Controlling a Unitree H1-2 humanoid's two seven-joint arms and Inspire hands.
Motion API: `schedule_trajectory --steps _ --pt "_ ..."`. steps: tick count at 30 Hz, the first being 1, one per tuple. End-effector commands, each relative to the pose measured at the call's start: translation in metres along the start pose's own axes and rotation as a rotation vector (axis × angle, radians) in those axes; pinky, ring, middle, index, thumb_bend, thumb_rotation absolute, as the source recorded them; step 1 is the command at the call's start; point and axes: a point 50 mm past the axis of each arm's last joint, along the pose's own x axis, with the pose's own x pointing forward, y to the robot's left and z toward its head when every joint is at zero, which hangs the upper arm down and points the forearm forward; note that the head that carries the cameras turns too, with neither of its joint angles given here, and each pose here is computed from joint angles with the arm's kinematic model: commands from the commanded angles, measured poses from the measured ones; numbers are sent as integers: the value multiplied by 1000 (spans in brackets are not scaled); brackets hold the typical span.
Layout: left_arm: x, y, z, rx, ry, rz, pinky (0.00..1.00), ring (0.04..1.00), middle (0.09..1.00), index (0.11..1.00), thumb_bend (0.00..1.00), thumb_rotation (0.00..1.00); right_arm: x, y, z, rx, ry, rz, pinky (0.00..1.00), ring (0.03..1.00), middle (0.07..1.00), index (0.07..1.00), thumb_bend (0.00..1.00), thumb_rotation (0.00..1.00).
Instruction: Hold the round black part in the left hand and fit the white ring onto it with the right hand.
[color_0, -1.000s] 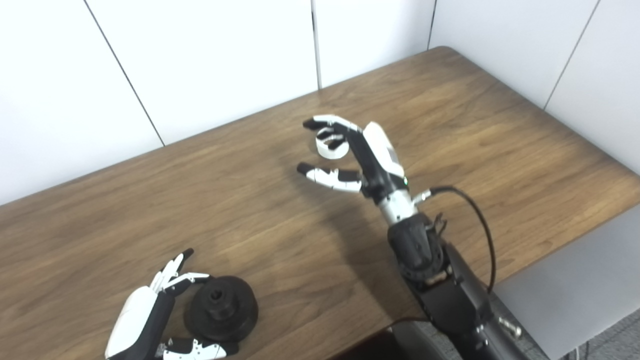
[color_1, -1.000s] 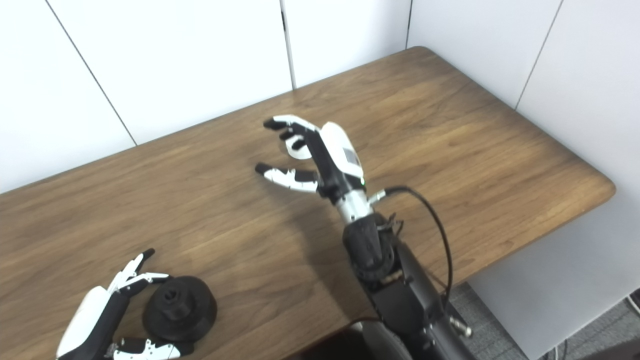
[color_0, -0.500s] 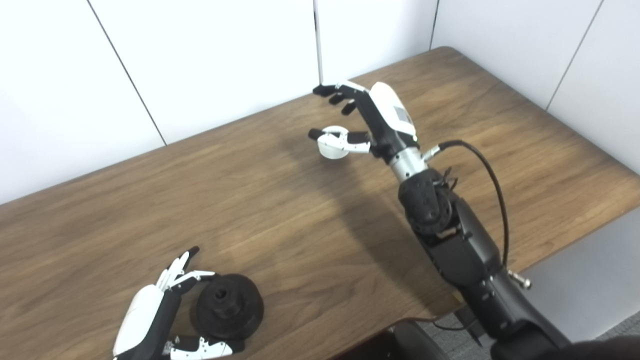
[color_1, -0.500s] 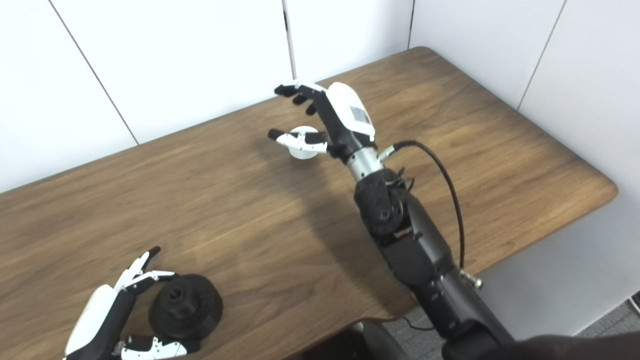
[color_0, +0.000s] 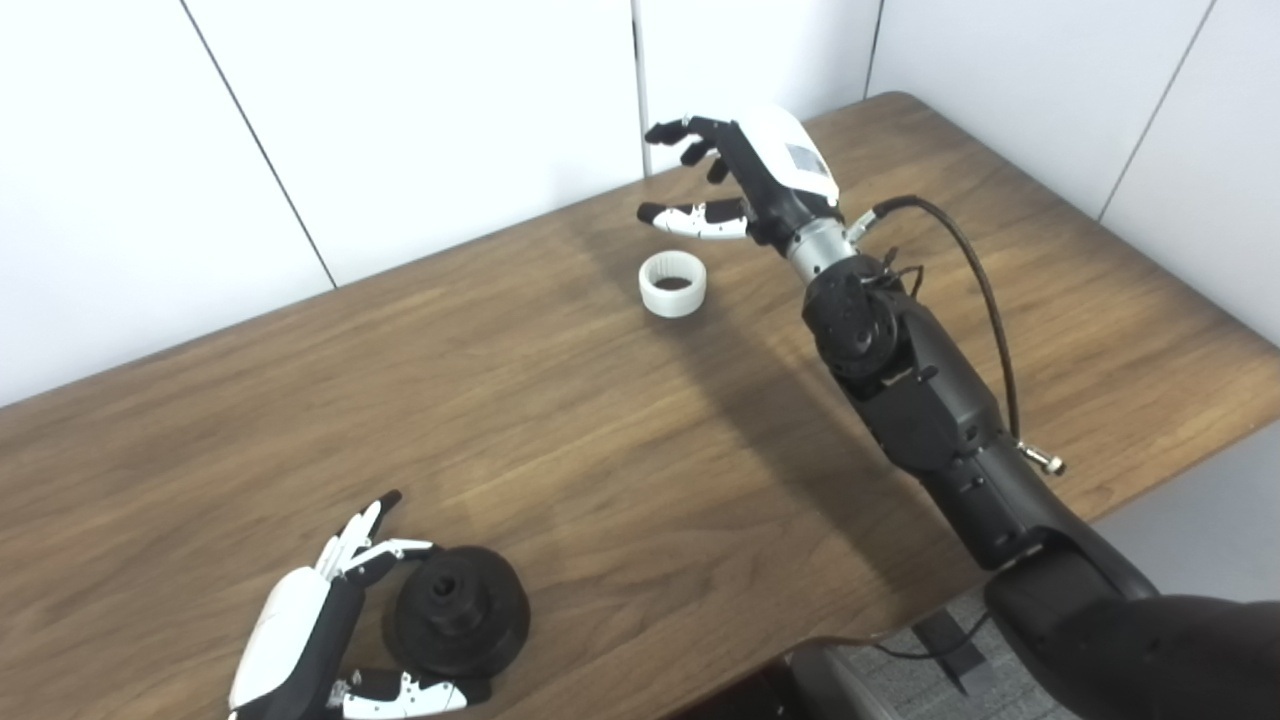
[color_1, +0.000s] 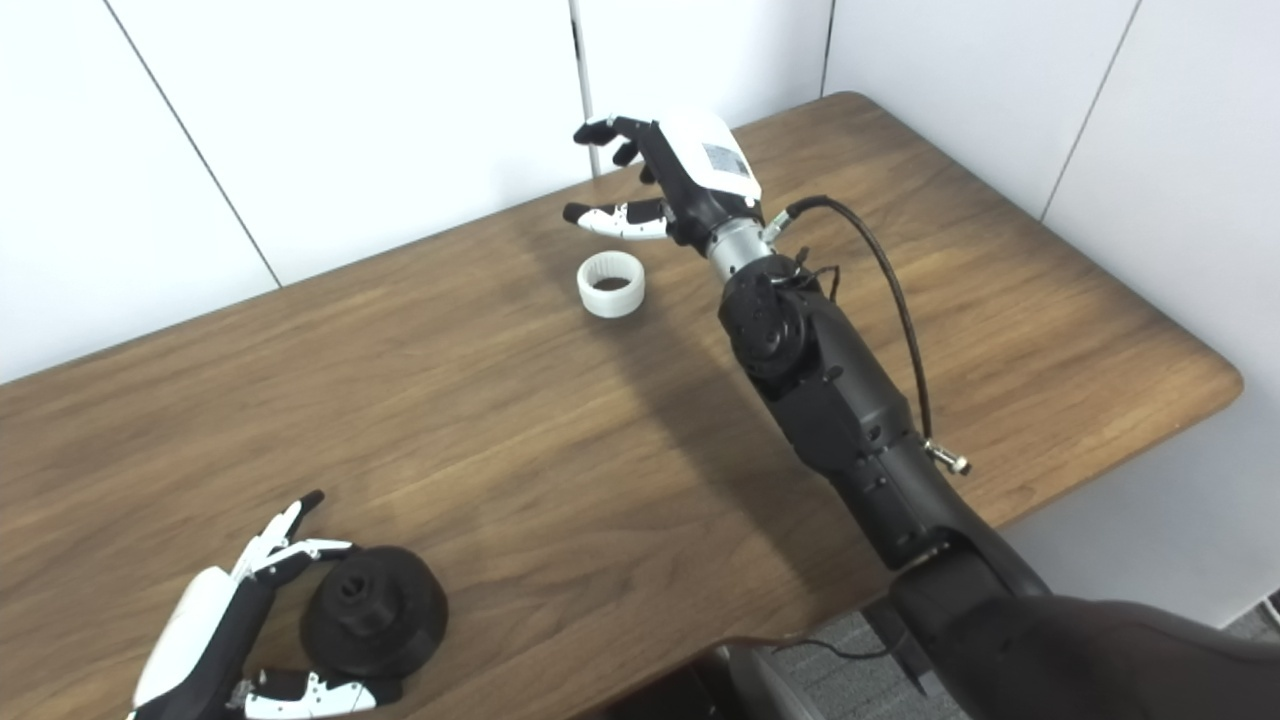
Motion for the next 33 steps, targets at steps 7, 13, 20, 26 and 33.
schedule_trajectory --steps 7,13,20,26,33 --pt "1 7 4 28 -24 33 1000 1000 1000 623 956 252 20 -17 8 -45 5 45 581 757 816 766 678 476" --pt "1 5 4 30 -19 31 1000 1000 1000 623 957 255 20 -14 3 -61 41 125 633 838 892 800 772 611" --pt "1 3 4 22 -16 35 1000 1000 1000 621 962 237 19 -12 -3 -112 84 228 685 887 946 850 814 729" --pt "1 3 4 16 -18 39 1000 1000 1000 619 963 235 19 -10 -8 -137 127 318 772 946 991 895 937 836" --pt "1 4 4 26 -16 38 1000 1000 1000 621 958 249 16 -8 -13 -158 176 404 901 1000 1000 949 1000 805"
